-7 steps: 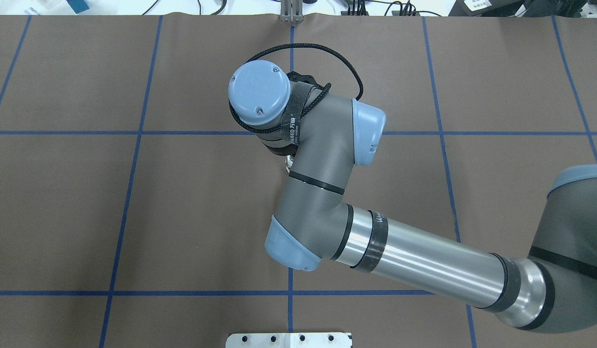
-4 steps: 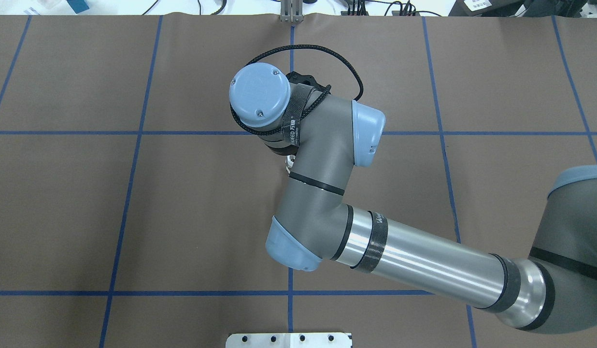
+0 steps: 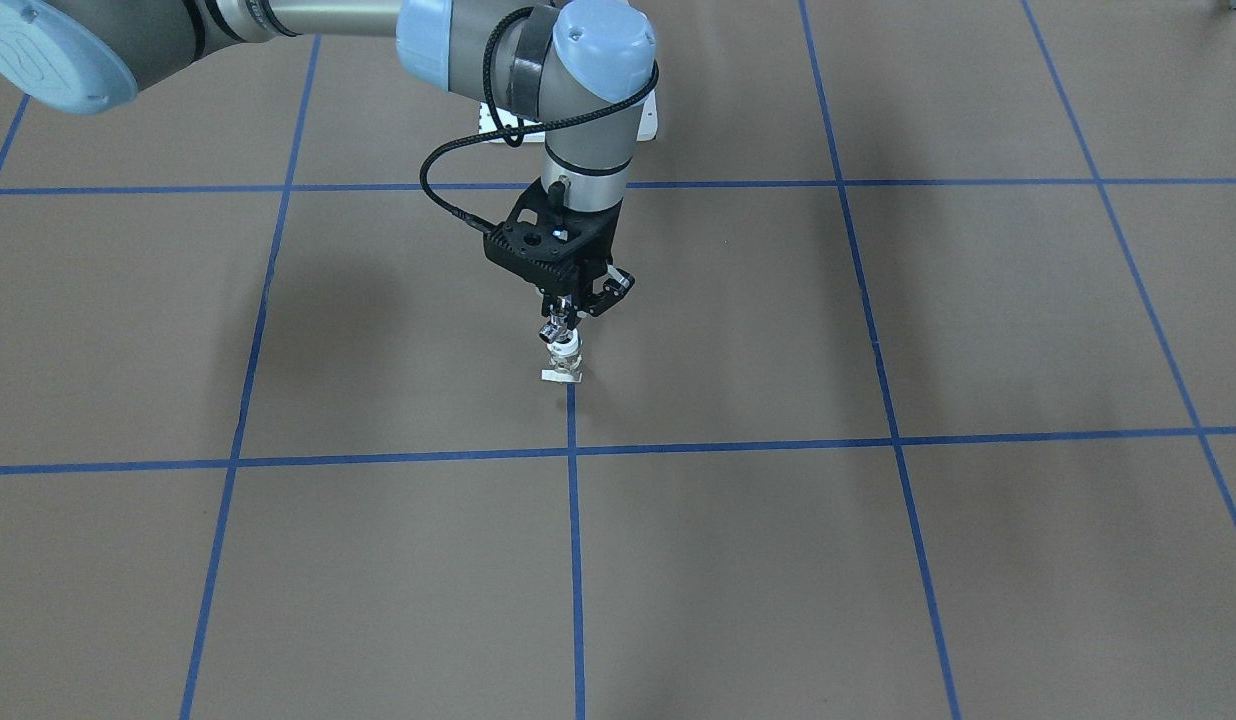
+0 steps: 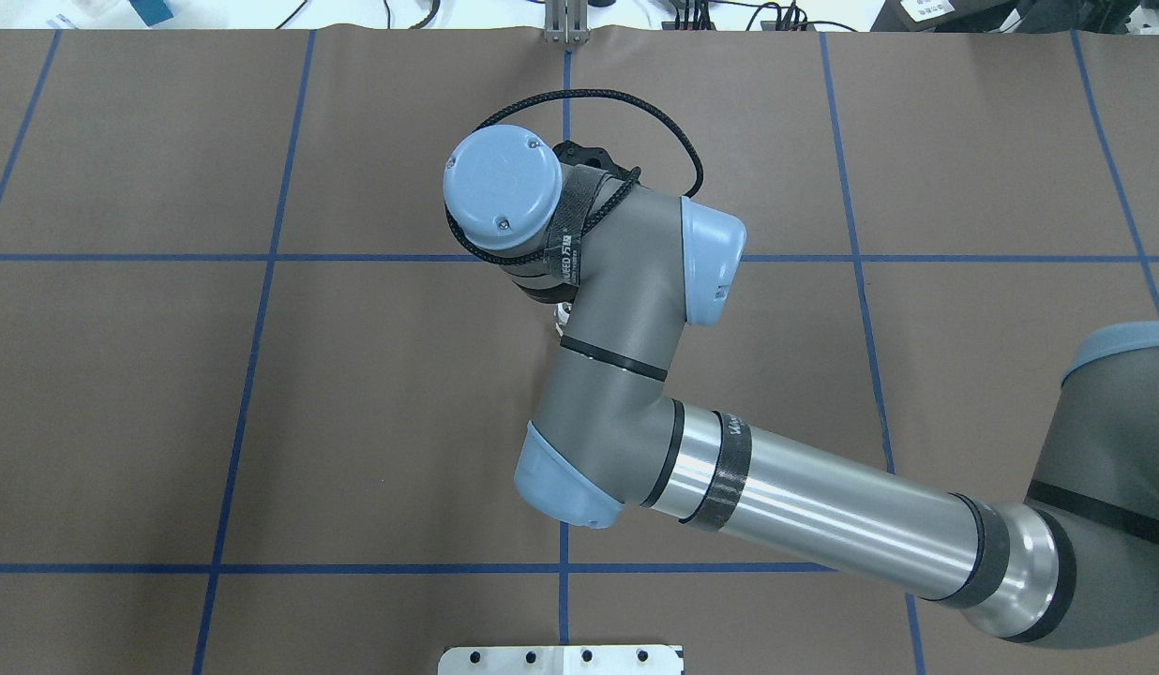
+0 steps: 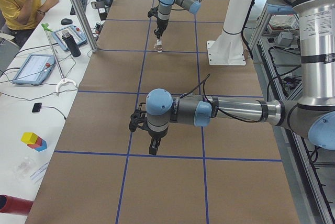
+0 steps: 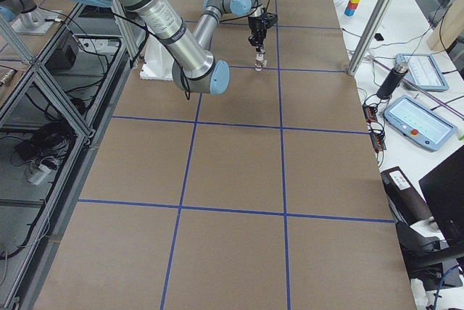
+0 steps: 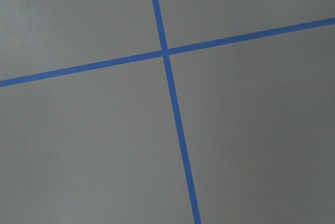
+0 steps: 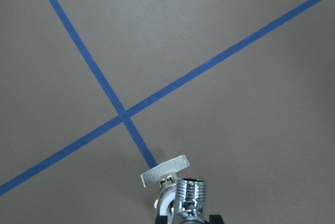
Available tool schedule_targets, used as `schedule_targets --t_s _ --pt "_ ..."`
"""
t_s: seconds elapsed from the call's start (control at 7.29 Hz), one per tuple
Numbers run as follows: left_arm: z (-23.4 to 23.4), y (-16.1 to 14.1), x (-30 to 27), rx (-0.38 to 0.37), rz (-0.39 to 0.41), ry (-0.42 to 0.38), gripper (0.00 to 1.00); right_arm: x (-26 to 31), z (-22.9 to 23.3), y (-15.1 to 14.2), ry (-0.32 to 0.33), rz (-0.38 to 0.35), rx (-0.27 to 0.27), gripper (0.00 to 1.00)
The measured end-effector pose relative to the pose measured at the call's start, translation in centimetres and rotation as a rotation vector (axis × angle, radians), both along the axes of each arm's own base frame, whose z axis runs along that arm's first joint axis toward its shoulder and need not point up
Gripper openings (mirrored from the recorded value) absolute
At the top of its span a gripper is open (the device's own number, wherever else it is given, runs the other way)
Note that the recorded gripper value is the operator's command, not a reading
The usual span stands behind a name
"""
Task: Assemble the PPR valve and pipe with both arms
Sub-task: 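Lower the chrome fitting onto the top of the valve with the right gripper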
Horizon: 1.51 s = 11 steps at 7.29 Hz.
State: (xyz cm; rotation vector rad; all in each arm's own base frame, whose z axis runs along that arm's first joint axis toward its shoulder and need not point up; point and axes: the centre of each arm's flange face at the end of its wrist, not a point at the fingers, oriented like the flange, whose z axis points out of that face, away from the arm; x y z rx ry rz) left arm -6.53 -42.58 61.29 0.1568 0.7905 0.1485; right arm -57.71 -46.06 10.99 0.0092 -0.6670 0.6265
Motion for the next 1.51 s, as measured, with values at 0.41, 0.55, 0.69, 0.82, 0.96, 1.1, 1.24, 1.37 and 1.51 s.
schedule_targets --t_s 0.41,0.55,0.69,0.82,0.96,1.1,1.24,1.37,1.51 --pt "-0.03 0.00 0.00 0.001 0.000 0.000 1.00 -0.03 -0.12 0.02 -0.002 0.000 0.001 0.00" --pt "-0.03 0.00 0.00 0.001 0.000 0.000 1.00 -0.06 -0.10 0.00 -0.001 0.000 0.002 0.00" --pt "-0.06 -0.02 0.00 0.001 0.000 0.000 1.00 -0.10 -0.03 -0.05 -0.002 0.001 0.005 0.00" --pt "-0.10 -0.08 0.00 0.002 0.000 0.000 1.00 -0.18 0.05 -0.11 -0.006 0.000 0.010 0.00" --pt "-0.13 -0.13 0.00 0.003 0.000 0.000 1.00 -0.26 0.11 -0.16 -0.011 0.000 0.014 0.00" --pt "-0.17 -0.17 0.00 0.003 0.000 0.000 1.00 -0.33 0.16 -0.15 -0.013 -0.001 0.016 0.00" --pt "-0.18 -0.19 0.00 0.004 0.000 0.000 1.00 -0.41 0.22 -0.08 -0.013 -0.002 0.016 0.00" --pt "-0.20 -0.21 0.00 0.004 -0.001 0.000 1.00 -0.49 0.32 0.00 -0.012 -0.004 0.016 0.15" --pt "-0.20 -0.21 0.00 0.004 -0.001 0.000 1.00 -0.53 0.45 0.03 -0.011 -0.010 0.018 0.39"
